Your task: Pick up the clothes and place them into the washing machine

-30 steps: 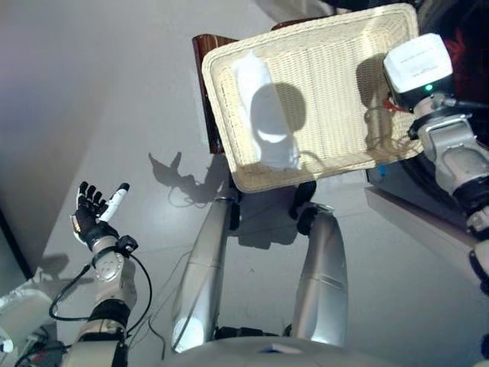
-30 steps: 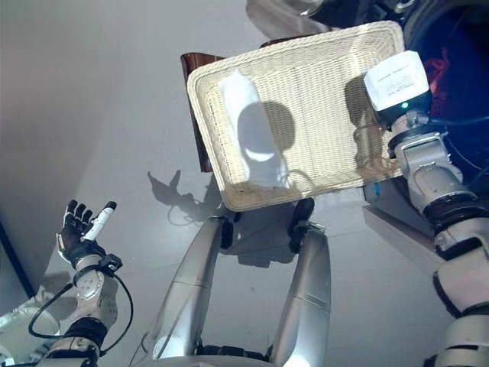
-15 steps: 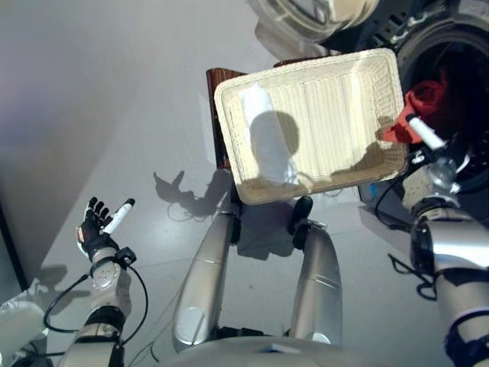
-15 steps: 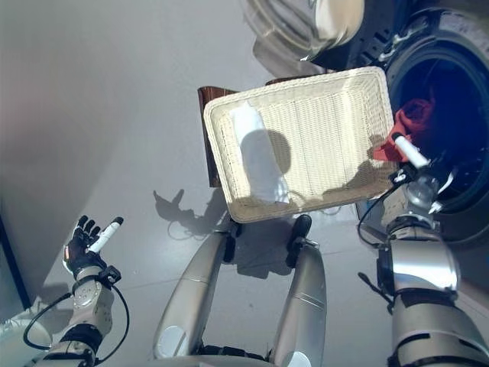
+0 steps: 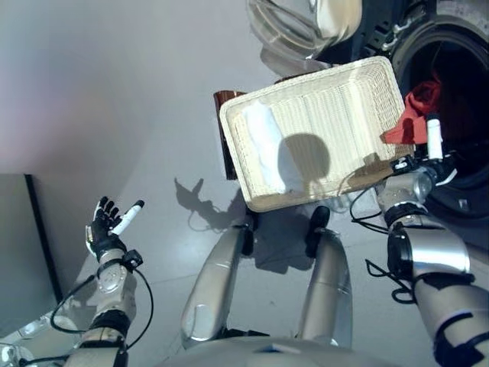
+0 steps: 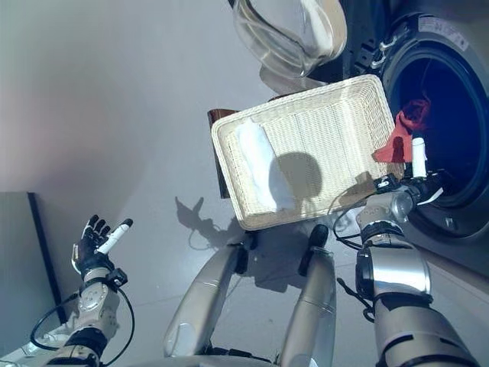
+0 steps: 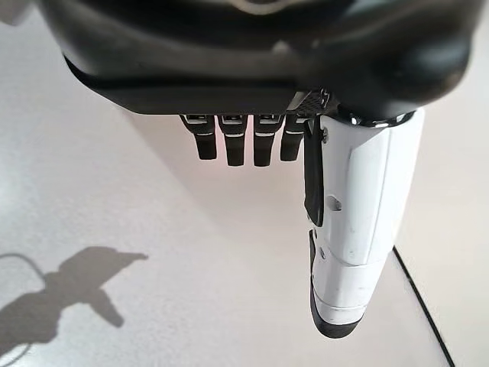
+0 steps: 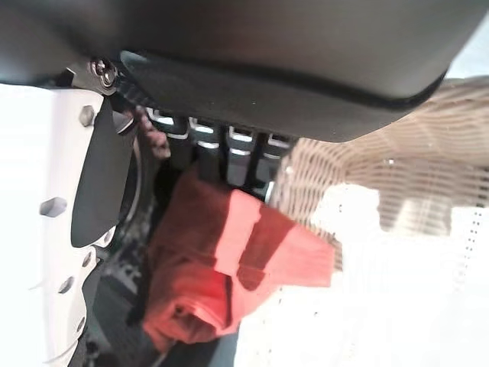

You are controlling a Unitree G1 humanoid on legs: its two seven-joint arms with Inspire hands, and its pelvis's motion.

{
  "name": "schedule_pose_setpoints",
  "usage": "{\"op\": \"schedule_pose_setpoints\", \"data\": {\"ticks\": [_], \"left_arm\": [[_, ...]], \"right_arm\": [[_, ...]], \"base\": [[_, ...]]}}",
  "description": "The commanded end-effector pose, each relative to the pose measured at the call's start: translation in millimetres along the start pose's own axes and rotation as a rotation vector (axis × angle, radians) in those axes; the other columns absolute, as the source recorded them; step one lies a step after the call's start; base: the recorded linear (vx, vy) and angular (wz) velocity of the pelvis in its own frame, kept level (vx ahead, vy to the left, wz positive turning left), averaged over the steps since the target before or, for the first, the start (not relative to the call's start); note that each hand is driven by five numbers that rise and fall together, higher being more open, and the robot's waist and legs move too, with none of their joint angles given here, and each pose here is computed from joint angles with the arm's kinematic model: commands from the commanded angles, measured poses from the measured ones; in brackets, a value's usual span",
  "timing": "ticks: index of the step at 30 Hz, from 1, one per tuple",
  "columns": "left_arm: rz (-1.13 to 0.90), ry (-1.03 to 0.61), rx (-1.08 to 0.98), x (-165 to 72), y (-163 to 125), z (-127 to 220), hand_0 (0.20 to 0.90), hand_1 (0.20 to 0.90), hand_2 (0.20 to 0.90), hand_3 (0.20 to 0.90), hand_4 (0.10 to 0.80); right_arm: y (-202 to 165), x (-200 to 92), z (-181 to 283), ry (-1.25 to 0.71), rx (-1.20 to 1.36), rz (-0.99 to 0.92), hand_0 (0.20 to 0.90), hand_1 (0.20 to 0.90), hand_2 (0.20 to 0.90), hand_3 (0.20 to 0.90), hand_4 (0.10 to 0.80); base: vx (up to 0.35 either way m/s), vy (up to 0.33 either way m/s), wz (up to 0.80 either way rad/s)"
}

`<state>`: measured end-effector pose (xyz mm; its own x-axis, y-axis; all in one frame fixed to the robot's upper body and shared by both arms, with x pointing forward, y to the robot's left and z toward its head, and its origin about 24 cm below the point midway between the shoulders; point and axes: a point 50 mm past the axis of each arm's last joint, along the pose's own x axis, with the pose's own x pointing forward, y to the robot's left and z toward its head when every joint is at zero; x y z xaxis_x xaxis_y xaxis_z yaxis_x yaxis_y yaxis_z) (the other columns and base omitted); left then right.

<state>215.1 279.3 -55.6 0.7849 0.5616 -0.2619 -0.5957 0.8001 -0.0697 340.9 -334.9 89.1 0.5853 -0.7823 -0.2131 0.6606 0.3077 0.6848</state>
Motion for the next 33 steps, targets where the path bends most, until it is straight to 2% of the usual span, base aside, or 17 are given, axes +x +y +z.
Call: {"op": "schedule_pose_setpoints", "data": {"ticks": [1,7,12,17,25,33], "left_arm": [[0.043,-0.049,0.050,-6.7,23.6,0.9,0.900,0.900,0.900,0.900,0.800],[0.013,-0.037,0.062,-8.2,17.0,-2.0,0.900,0.900,0.900,0.900,0.800],[-0.017,-0.025,0.047,-12.0,11.6,-5.7,0.900,0.900,0.900,0.900,0.800],[-0.030,0.006,0.061,-14.9,10.2,-12.7,0.900,0.900,0.900,0.900,0.800],[-0.010,0.023,0.075,-14.5,13.4,-15.8,0.900,0.900,0.900,0.900,0.800],[-0.032,0.067,0.083,-30.7,15.3,-32.0,0.900,0.900,0.900,0.900,0.800]], "right_arm": [[7.0,-17.0,-37.9,0.135,0.023,0.076,0.900,0.900,0.900,0.900,0.800],[6.0,-39.4,-76.4,0.254,-0.020,0.155,0.900,0.900,0.900,0.900,0.800],[15.6,-70.4,-111.6,0.359,-0.025,0.281,0.900,0.900,0.900,0.900,0.800],[1.3,-90.9,-133.8,0.434,-0.005,0.302,0.900,0.900,0.900,0.900,0.800],[-16.5,-84.7,-130.0,0.413,0.070,0.205,0.900,0.900,0.900,0.900,0.800],[-27.7,-68.7,-106.9,0.275,0.300,0.039,0.900,0.900,0.900,0.900,0.800]], "base": [[-0.063,0.034,0.00],[0.058,-0.004,-0.01],[0.014,-0.001,-0.03],[0.090,-0.014,0.10],[0.028,0.011,0.10],[-0.011,0.086,-0.02]]}}
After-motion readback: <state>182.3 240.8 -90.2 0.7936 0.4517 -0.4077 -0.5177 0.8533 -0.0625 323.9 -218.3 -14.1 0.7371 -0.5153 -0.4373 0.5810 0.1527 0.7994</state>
